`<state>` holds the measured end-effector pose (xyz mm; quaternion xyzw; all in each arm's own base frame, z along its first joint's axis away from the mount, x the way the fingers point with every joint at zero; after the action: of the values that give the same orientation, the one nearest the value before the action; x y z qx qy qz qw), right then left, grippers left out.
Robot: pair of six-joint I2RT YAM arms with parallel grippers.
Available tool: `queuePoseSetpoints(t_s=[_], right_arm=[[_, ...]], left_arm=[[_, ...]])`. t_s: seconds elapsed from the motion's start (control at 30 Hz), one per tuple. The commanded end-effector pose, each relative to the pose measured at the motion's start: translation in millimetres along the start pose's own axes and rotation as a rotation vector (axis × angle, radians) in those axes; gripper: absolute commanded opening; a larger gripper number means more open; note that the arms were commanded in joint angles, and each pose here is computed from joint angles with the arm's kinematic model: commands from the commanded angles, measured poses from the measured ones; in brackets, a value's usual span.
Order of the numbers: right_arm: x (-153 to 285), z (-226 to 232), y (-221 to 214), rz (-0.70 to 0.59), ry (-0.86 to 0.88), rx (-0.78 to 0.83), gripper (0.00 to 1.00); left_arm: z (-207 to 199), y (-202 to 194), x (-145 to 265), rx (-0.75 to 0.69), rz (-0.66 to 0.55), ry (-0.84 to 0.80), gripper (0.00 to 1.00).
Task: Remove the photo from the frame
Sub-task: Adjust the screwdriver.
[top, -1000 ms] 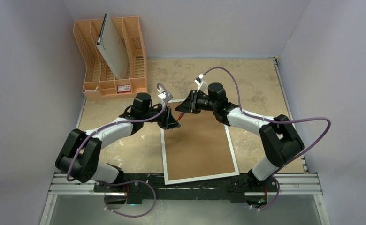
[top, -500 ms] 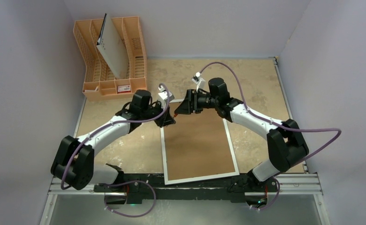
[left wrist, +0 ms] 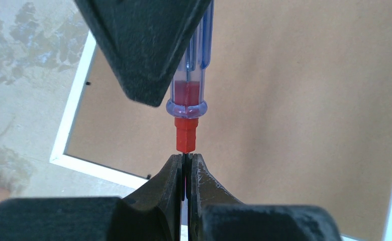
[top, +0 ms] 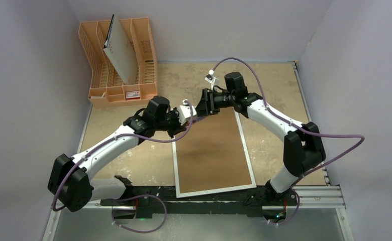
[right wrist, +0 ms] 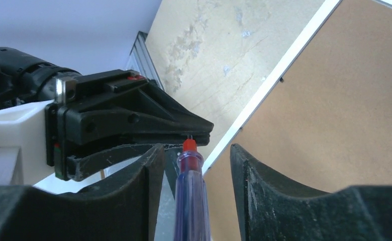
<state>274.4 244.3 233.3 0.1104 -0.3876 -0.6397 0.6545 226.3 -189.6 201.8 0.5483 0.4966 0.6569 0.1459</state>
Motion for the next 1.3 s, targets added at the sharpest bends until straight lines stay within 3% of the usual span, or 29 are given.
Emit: queuePoseSetpoints(t_s=[0.0, 0.3, 0.47, 0.63, 0.83, 0.87, 0.97, 1.0, 1.17, 1.27], right_arm=[[0, 7, 2, 0.089, 0.070, 0.023, 0.51], [-3, 15, -4, 0.166, 0.163, 0.068, 0.39], [-8, 11, -3, 0.171, 0.164, 0.060, 0.40], [-9, 12, -2, 0.178, 0.181, 0.061, 0.26], [-8, 12, -9, 0.193, 0.196, 0.062, 0.00], [-8, 12, -9, 0.192, 0.196, 0.060, 0.00], [-8, 8, -11, 0.177, 0.139, 0.035, 0.00], [-9, 4, -12, 0.170, 0.100, 0.022, 0.00], [-25, -35, -21, 0.186, -0.109, -0.062, 0.00], [-38, -56, -28, 0.193, -0.148, -0.089, 0.00]], left_arm=[[7, 19, 8, -0.100, -0.024, 0.067, 0.00], [7, 20, 7, -0.141, 0.010, 0.063, 0.00], [4, 22, 6, -0.157, 0.013, 0.044, 0.00], [5, 22, 5, -0.153, 0.018, 0.056, 0.00], [6, 21, 4, -0.156, 0.025, 0.065, 0.00], [7, 21, 4, -0.151, 0.025, 0.069, 0.00], [10, 20, 1, -0.071, 0.012, 0.125, 0.31], [15, 21, 0, -0.021, -0.003, 0.160, 0.37], [41, -1, 7, 0.238, -0.106, 0.119, 0.45], [56, -12, 18, 0.343, -0.181, 0.159, 0.48]])
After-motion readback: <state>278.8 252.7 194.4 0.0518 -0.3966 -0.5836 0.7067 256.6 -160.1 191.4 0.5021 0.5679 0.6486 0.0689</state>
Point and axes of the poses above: each gripper's point midway between its finger pads, its own x axis back along the fingers, its own z axis along the line the jaws close on, y = z × x, the point moved 8 cm from there along x, back along the fingers, and after that the axes turned 11 degrees about x, right-handed, at the moved point
